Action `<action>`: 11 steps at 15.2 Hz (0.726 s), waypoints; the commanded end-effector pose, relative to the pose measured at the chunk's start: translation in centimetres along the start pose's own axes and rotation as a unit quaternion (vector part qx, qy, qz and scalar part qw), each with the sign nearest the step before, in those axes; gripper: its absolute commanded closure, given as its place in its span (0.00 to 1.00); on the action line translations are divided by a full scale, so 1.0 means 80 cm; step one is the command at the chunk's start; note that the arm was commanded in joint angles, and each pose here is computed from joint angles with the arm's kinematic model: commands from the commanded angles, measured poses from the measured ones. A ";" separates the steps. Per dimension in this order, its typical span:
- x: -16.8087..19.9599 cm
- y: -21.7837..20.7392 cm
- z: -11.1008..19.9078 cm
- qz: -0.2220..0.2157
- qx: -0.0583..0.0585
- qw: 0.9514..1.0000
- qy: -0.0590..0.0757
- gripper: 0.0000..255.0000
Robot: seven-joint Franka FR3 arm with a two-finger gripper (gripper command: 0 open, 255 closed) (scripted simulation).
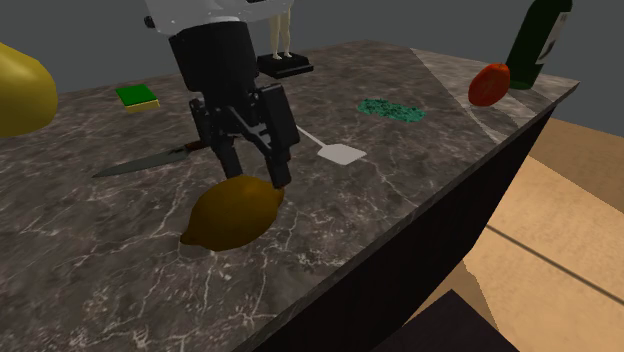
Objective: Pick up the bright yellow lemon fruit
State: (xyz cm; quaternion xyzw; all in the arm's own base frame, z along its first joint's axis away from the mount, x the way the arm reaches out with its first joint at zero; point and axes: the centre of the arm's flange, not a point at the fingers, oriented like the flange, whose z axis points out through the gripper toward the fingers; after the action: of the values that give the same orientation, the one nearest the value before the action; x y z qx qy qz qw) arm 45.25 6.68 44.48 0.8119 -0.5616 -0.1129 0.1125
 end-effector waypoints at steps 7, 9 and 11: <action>0.003 -0.011 0.036 0.004 0.000 1.000 -0.001 1.00; 0.003 -0.011 0.036 0.004 0.000 1.000 -0.001 1.00; 0.003 -0.012 0.036 0.004 0.000 1.000 -0.001 1.00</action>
State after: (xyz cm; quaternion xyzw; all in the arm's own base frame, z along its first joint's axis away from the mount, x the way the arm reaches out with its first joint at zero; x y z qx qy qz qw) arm 45.28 6.59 41.54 0.8094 -0.5652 -0.1130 0.1126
